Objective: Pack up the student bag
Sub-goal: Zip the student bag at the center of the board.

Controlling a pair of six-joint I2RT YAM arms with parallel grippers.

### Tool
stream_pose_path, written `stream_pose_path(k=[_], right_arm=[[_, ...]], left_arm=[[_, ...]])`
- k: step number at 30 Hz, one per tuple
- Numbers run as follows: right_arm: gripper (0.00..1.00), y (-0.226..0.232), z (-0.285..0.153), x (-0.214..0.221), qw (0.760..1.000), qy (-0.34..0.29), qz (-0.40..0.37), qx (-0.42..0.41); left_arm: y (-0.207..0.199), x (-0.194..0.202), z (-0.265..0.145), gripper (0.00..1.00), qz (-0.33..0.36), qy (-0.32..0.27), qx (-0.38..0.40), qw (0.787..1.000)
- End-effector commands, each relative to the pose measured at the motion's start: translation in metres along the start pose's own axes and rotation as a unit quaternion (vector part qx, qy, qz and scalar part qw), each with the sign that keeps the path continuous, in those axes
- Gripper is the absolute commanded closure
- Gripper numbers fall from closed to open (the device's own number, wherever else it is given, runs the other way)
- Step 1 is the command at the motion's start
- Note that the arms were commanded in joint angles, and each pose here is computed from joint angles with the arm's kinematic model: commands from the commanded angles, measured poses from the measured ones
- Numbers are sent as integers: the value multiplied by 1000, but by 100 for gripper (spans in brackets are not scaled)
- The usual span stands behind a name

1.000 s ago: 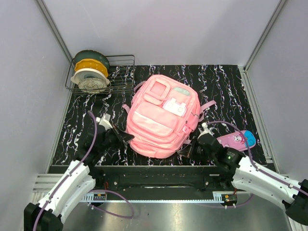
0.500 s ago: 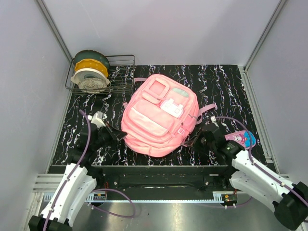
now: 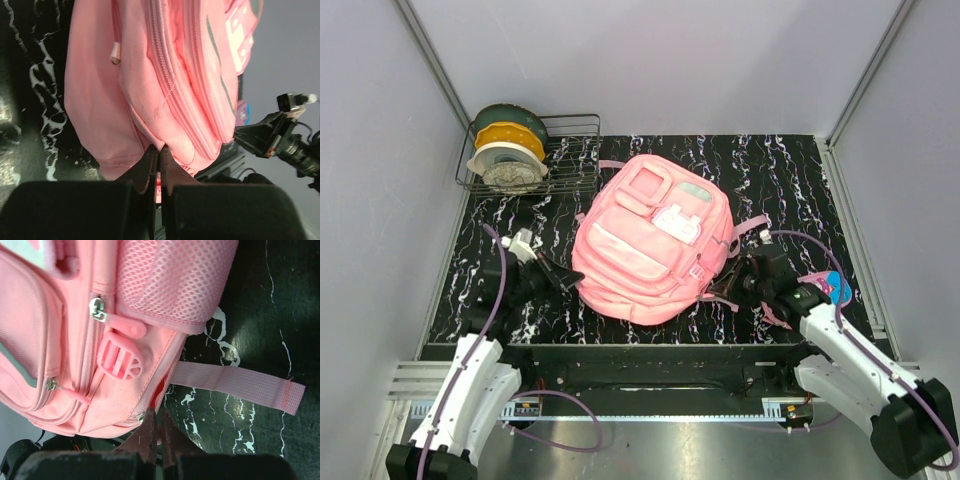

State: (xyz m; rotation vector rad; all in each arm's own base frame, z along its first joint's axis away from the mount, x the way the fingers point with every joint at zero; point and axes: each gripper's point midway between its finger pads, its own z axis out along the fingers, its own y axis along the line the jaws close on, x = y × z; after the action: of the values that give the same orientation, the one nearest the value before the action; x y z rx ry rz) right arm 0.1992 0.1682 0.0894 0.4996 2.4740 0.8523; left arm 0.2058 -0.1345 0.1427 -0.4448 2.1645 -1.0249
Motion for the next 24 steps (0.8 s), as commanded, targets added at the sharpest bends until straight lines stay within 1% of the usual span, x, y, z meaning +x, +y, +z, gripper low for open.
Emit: stream_pose_path(k=[1, 4, 5, 6, 7, 8, 9, 10, 13, 16, 18, 20, 21, 24], right_arm=[[100, -26, -16, -6, 998, -30, -22, 52], [100, -30, -14, -7, 998, -49, 5, 49], [100, -28, -14, -11, 997, -61, 2, 42], [100, -27, -17, -15, 996, -81, 2, 31], [100, -24, -19, -27, 993, -114, -1, 23], [100, -18, -22, -31, 992, -128, -8, 8], [100, -14, -28, -42, 987, -159, -14, -2], [100, -10, -32, -52, 982, -187, -18, -7], [100, 13, -44, -72, 970, -232, -47, -49], [100, 25, -40, -83, 965, -244, -74, -62], [100, 19, -29, -85, 968, -236, -77, -39], [100, 13, -24, -90, 967, -241, -85, -19], [100, 5, -18, -89, 967, -238, -84, -3], [100, 2, -16, -93, 965, -247, -85, 5]], left_arm=[[-60, -70, -13, 100, 20, -114, 101, 988], [-74, -83, -22, 100, 25, -123, 114, 986], [-80, -85, -25, 100, 28, -122, 120, 985], [-85, -86, -28, 100, 36, -119, 123, 985], [-91, -92, -33, 100, 39, -118, 118, 985], [-96, -94, -36, 100, 41, -116, 122, 985], [-103, -92, -38, 100, 43, -103, 136, 984], [-112, -95, -41, 100, 47, -102, 149, 982], [-127, -97, -45, 100, 43, -92, 175, 979], [-135, -104, -48, 100, 36, -97, 199, 975], [-139, -103, -50, 100, 27, -90, 211, 973], [-149, -105, -57, 100, 29, -90, 236, 967], [-154, -103, -61, 100, 18, -82, 249, 965], [-162, -106, -66, 100, 27, -82, 257, 963]])
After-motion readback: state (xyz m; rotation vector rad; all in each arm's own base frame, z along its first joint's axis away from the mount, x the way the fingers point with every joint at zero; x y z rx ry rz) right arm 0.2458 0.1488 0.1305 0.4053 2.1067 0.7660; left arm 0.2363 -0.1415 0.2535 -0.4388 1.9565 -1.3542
